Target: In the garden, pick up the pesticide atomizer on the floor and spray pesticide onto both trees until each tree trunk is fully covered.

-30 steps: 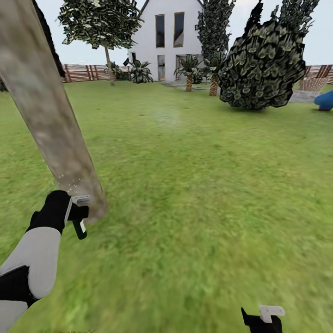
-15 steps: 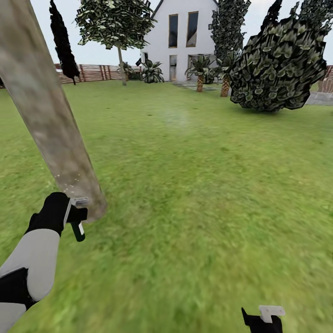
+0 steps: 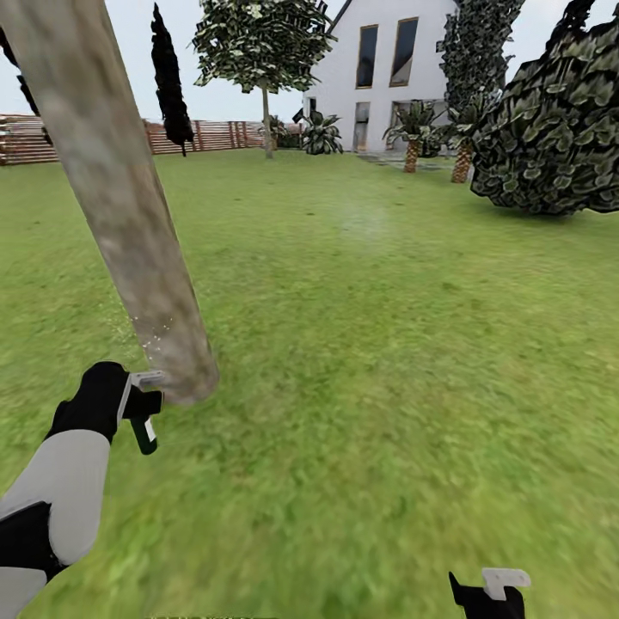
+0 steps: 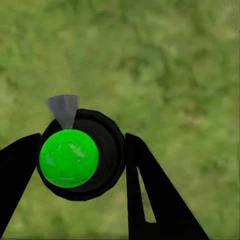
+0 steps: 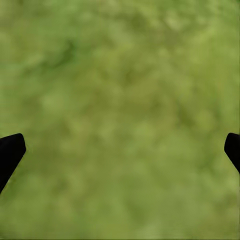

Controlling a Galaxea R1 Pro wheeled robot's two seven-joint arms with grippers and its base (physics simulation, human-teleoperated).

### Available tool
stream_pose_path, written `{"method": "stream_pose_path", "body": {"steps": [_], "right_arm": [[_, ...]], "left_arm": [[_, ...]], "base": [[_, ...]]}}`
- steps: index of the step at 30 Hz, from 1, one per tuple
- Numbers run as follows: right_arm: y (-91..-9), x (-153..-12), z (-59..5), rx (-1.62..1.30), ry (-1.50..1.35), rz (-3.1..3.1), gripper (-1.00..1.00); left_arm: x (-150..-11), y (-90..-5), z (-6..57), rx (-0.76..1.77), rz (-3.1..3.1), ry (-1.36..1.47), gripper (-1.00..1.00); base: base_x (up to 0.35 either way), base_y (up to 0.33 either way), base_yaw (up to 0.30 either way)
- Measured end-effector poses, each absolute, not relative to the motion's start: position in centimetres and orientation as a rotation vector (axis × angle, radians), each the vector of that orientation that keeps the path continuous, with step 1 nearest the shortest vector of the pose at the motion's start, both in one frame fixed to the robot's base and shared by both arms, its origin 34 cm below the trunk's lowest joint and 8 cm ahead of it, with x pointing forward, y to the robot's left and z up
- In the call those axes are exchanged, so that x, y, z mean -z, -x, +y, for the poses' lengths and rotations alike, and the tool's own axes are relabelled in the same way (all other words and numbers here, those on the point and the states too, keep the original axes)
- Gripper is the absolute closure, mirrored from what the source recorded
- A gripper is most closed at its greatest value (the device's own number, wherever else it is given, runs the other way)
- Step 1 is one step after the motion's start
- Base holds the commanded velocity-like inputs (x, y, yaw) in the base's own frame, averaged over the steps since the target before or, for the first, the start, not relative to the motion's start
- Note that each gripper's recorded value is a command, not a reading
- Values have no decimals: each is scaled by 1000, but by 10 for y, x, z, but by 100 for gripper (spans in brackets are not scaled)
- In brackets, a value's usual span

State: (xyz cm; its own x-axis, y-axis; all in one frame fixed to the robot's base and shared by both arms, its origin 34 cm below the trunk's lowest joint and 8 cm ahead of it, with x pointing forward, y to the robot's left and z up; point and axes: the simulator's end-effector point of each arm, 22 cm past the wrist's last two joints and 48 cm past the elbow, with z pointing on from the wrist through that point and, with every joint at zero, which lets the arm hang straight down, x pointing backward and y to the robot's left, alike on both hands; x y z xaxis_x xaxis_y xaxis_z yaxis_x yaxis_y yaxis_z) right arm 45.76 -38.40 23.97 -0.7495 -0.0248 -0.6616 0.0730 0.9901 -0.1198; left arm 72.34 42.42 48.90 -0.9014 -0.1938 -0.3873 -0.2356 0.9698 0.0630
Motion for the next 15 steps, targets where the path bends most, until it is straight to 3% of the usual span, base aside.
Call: {"method": "stream_pose_path", "body": {"steps": [7,11,15], "right_arm": [[-458,-241,-388,186,-31,2411,-100],[-458,-241,-389,188,-30,2411,-100],[-457,-241,-389,188,-33,2411,-100]], "left_arm": [[-483,-718,424,-158,2744,306,100],[-482,-717,424,-158,2744,306,100],[-477,-714,423,-159,2753,303,100]], "base": [[249,-44,43],[251,-173,0],[47,-258,0]]}}
